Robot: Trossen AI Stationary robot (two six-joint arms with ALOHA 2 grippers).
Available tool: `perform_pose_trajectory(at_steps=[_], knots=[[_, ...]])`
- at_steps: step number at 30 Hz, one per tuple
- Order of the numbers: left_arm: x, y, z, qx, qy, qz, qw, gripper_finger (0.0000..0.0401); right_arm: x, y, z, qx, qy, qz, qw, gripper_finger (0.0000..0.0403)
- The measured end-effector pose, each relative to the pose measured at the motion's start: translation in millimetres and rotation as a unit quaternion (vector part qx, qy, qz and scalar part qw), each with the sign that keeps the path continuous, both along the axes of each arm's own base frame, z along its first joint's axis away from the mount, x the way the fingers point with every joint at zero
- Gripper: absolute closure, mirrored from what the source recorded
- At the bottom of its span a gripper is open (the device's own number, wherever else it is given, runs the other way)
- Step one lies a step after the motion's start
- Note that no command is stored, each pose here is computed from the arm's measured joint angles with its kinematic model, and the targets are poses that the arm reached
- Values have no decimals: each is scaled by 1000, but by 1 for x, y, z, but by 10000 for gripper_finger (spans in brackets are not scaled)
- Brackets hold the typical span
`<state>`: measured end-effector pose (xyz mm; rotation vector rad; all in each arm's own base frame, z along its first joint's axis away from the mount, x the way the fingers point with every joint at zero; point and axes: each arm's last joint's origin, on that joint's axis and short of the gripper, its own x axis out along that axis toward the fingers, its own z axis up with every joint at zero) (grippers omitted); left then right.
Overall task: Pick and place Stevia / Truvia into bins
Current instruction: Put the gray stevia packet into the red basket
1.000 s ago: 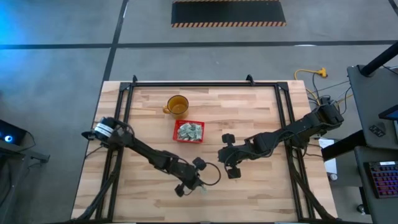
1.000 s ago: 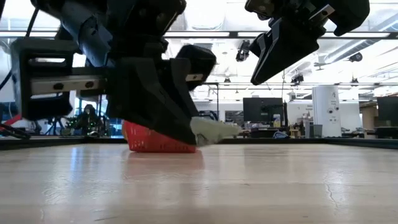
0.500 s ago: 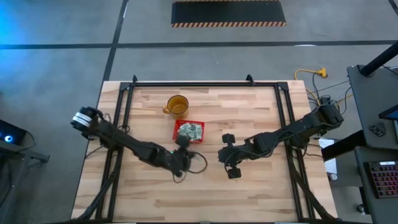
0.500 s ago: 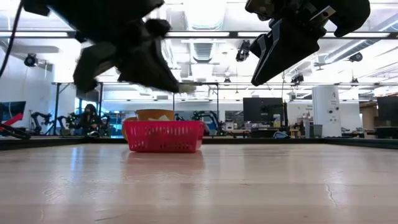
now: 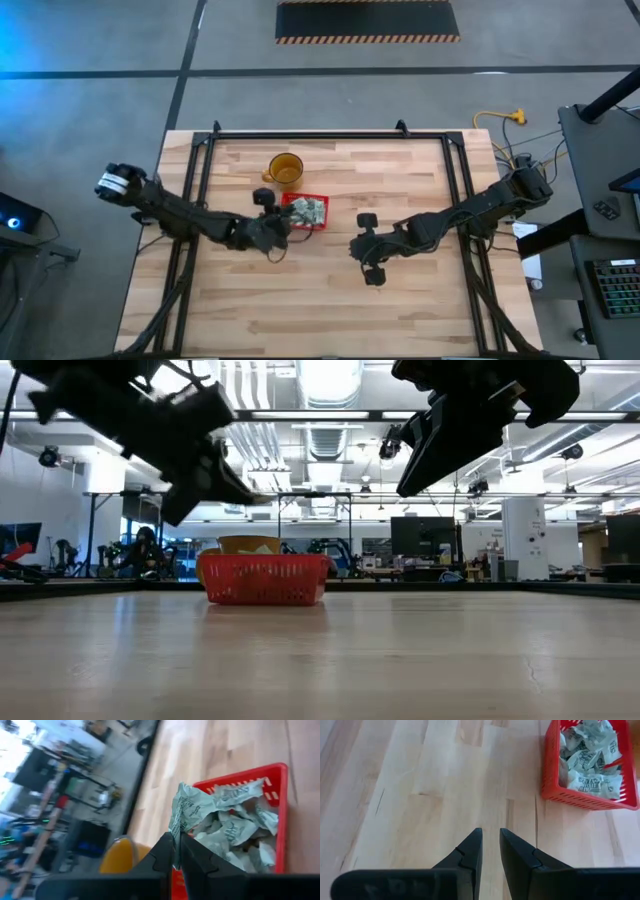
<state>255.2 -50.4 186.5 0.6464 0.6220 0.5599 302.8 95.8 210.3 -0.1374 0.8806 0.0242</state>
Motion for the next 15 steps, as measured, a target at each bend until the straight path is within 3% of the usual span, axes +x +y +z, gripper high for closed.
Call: perform_pose_trajectory(at_steps=[10, 15], knots=[[16, 38, 4, -132, -14, -56, 990, 393, 0, 0, 0, -3, -1, 2, 1000, 346], [16, 43, 3, -155, -16, -60, 986, 393, 0, 0, 0, -4, -2, 2, 1000, 346]])
